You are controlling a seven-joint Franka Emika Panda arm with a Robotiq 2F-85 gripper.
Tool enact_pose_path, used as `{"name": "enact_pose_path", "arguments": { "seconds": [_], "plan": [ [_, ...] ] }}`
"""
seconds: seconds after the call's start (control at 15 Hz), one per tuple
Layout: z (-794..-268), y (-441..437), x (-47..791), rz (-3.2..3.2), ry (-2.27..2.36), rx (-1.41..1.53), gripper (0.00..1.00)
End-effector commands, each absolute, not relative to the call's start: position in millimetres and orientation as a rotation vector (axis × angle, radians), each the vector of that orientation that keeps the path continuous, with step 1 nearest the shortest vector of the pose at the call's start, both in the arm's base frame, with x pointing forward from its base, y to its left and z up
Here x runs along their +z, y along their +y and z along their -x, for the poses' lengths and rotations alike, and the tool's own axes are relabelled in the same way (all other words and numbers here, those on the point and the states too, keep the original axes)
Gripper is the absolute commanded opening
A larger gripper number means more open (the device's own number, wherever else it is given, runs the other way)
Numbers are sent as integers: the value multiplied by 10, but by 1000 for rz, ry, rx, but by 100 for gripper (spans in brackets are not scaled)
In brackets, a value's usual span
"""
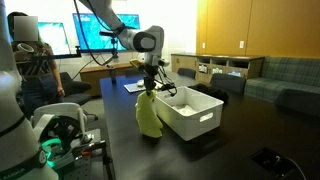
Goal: Pick up the cloths from the table and put them in the box, then pick up the marker and the seal tape put them in the cup
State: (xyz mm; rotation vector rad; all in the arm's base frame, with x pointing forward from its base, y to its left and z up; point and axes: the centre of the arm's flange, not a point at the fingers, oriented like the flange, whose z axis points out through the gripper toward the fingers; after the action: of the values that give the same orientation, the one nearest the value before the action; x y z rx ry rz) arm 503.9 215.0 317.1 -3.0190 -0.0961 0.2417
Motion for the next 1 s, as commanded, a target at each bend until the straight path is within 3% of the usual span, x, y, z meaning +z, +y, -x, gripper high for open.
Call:
{"name": "enact_pose_path", "arguments": {
  "seconds": [0.0, 0.53, 0.93],
  "plan": [
    [-4826, 1847, 2902, 2993, 206, 282, 2],
    [-4576, 947, 2469, 2923, 836, 302, 2],
    [-4708, 439, 2390, 2777, 1272, 231, 2]
  ]
}}
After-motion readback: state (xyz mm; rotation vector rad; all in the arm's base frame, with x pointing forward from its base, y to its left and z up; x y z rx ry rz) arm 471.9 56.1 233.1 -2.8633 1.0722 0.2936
